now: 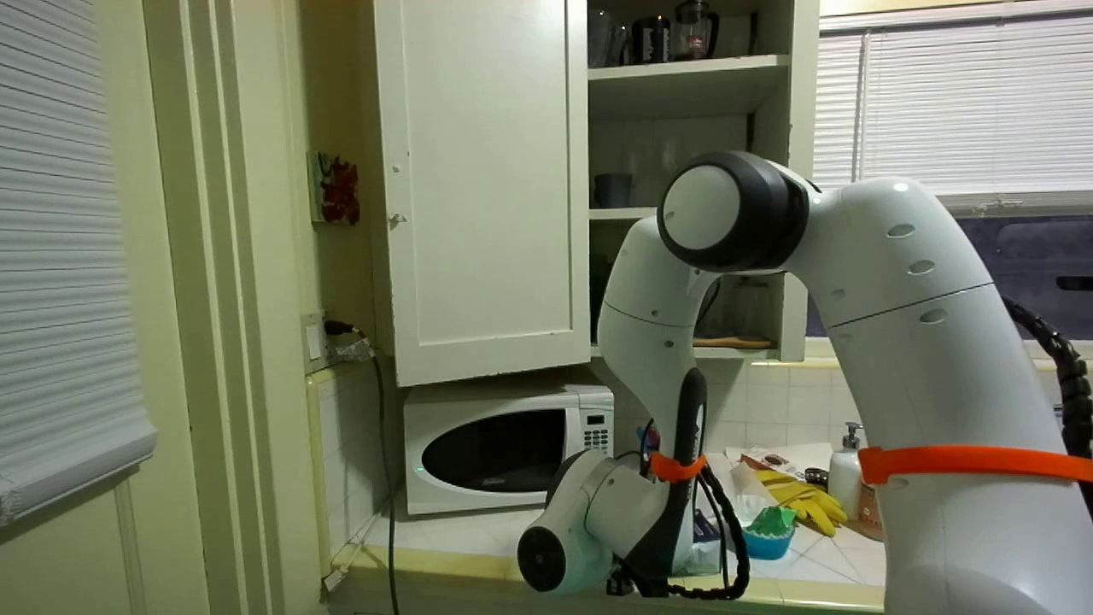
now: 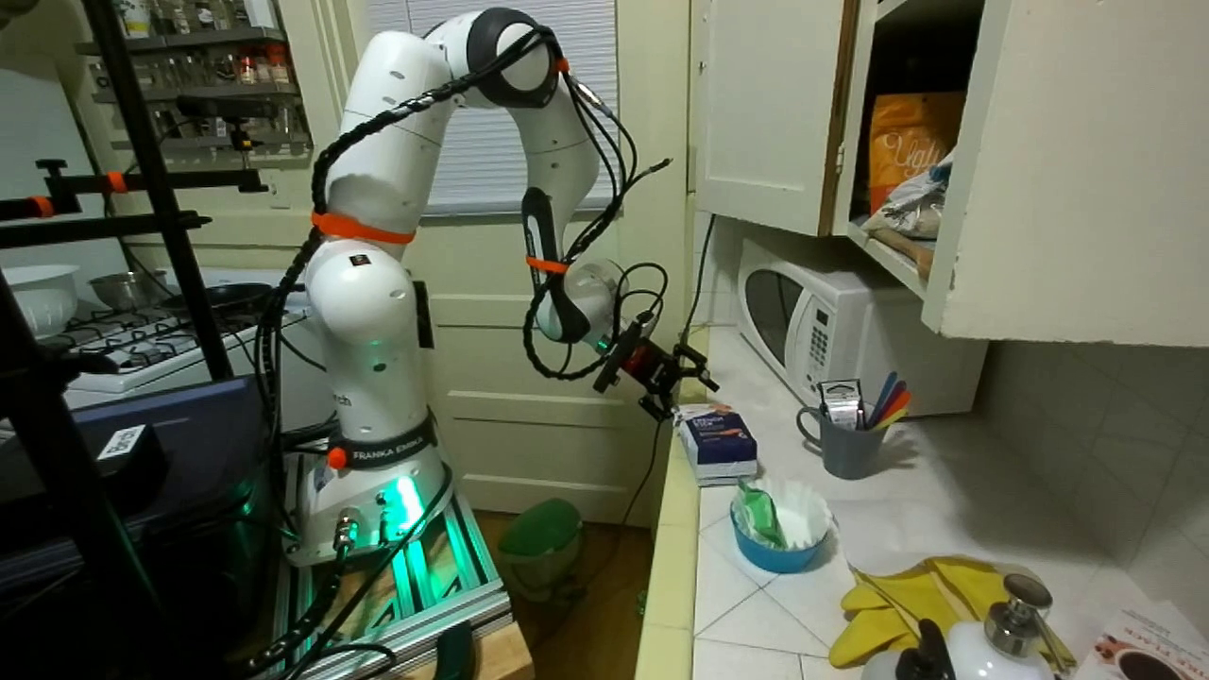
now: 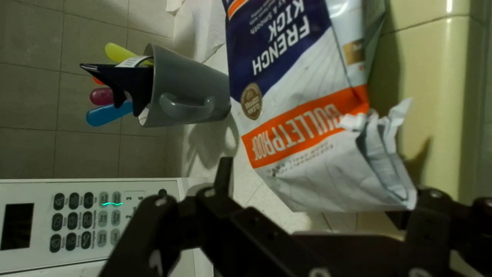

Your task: Put the bag upright

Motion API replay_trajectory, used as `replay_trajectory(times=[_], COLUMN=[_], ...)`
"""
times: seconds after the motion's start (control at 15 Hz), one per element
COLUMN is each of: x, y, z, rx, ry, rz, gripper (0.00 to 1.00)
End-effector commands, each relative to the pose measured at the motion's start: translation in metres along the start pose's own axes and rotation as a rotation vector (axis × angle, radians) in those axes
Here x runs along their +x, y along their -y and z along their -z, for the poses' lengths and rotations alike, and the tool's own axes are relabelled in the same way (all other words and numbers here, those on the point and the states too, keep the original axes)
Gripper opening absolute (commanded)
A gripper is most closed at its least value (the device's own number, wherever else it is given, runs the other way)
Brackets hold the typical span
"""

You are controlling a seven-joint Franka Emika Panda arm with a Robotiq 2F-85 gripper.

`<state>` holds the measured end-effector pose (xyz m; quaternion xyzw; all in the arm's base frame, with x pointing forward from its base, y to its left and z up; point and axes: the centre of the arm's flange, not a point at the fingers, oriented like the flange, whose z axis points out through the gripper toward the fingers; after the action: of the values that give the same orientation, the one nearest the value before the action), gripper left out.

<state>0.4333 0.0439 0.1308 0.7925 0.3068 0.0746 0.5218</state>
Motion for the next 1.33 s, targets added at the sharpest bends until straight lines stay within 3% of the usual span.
replay_trajectory(times=[0.0, 0.4, 0.53, 0.87, 1.07, 1.27], x=[0.001, -0.005, -0.007, -0.027, -0.048, -0.064], y=[0.001, -0.005, -0.008, -0.048, -0.083, -0.108], z=[-0.011, -0.011, -0.010, 0.017, 0.036, 0.049], rx=[-0.008, -0.011, -0.011, -0.035, 0.024, 0.133], ry=[0.005, 0.016, 0.015, -0.012, 0.010, 0.026], rz=[-0.027, -0.057, -0.072, -0.194, -0.366, -0.494], gripper=[0.58, 0.11, 0.00, 0.03, 0.02, 0.02])
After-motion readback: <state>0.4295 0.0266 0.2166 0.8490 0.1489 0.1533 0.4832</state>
